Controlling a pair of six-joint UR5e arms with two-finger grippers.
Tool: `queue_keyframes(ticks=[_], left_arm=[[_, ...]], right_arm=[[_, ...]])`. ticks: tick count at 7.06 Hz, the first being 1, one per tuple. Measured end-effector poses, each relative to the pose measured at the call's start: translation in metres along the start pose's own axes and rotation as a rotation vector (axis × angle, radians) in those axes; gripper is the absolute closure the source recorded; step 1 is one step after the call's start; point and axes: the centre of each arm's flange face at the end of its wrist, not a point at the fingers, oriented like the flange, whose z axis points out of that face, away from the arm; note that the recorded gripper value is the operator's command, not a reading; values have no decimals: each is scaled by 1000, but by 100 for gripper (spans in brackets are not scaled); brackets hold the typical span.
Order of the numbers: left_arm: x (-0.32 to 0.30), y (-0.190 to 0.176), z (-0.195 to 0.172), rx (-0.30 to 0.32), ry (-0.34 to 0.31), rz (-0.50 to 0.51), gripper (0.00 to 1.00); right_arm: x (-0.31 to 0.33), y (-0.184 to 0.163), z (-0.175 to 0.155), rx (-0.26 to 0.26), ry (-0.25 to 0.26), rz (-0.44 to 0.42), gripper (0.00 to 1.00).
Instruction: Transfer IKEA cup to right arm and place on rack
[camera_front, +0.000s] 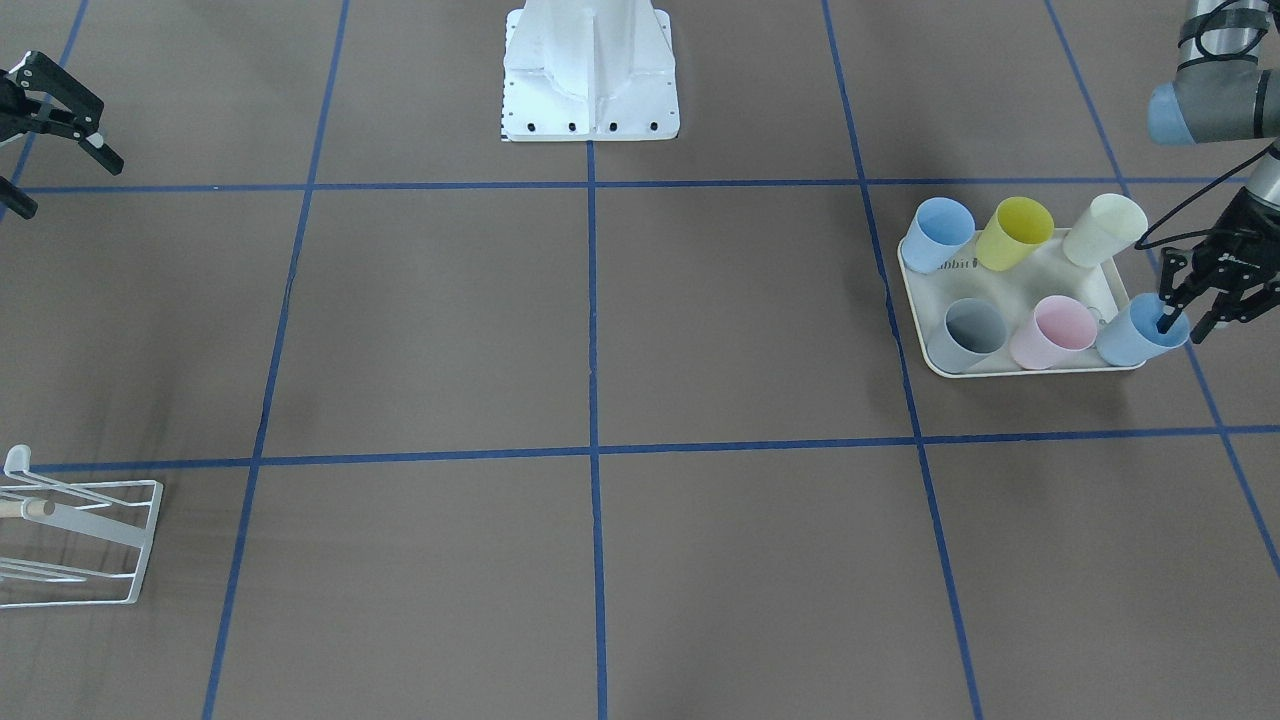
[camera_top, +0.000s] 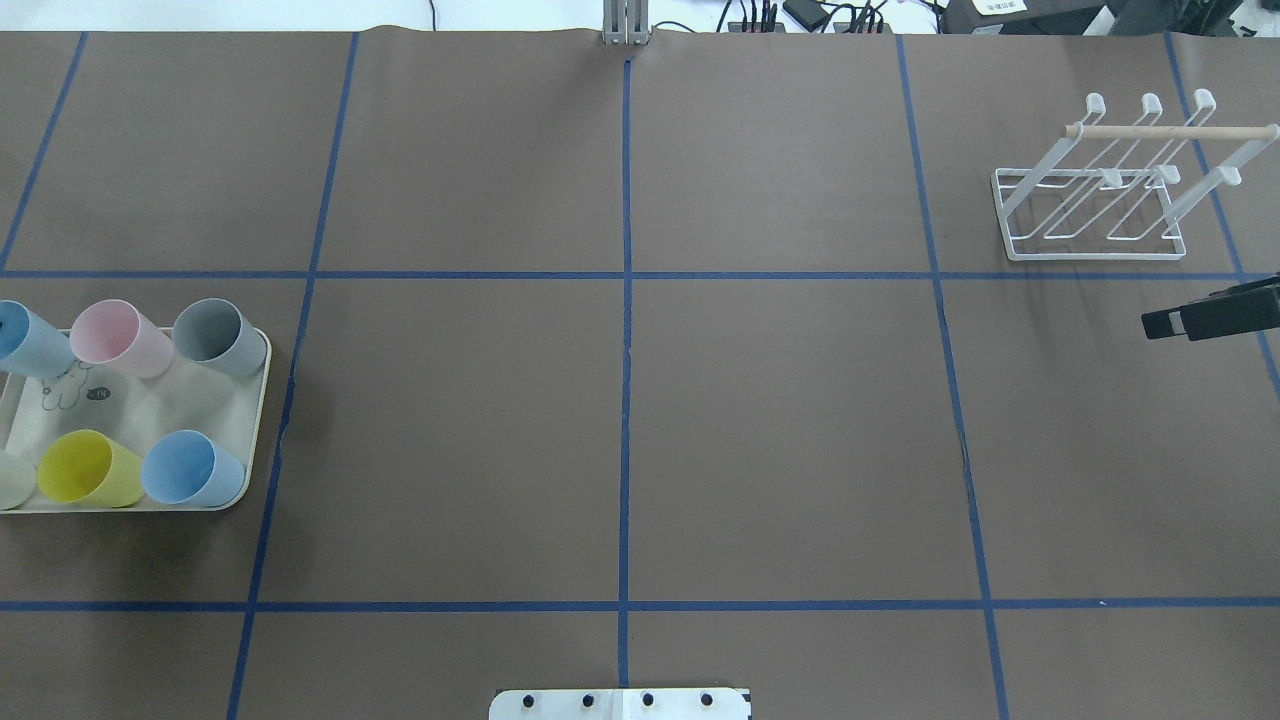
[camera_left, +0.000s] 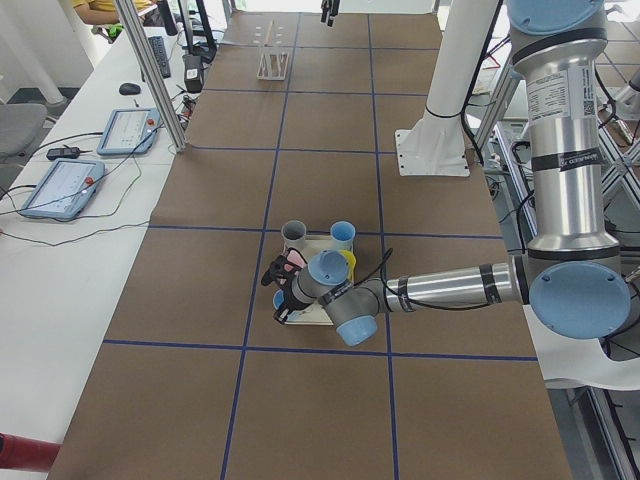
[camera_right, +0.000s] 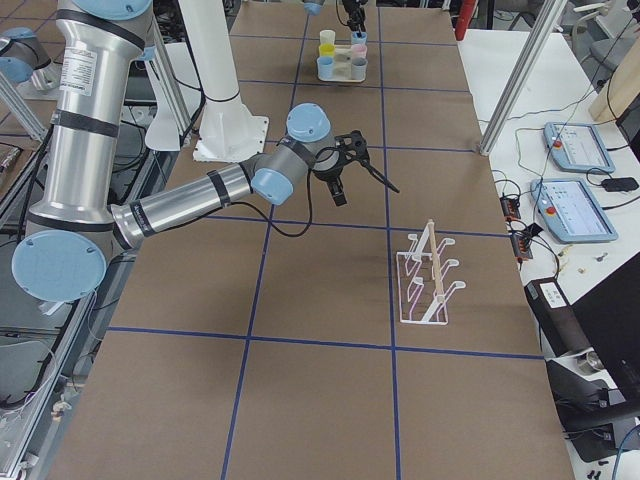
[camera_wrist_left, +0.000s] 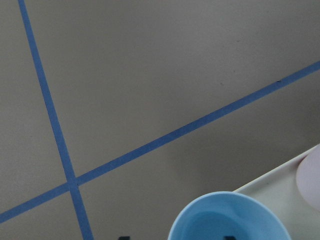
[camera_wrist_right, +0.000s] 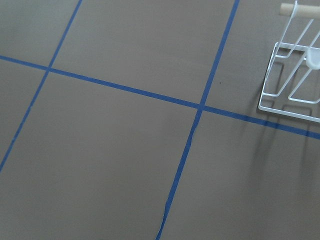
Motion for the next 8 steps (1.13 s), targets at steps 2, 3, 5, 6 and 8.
queue_keyframes(ticks=[2,3,5,6,8], left_arm=[[3,-3,-1,3,13,9,100],[6,-5,-3,-5,46,11,100],[-8,-21,-36,26,104,-9,100],[-21,-40,-66,72,85,-32,100],[-2,-103,-135,119,46,-76,100]], right_arm=[[0,0,0,-1,-1,0,1],[0,0,0,0,-1,-1,1],[-8,-8,0,13,-12,-25,2],[-23,-23,1,33,-35,-68,2],[-60,-58,11,104,-125,-208,2]])
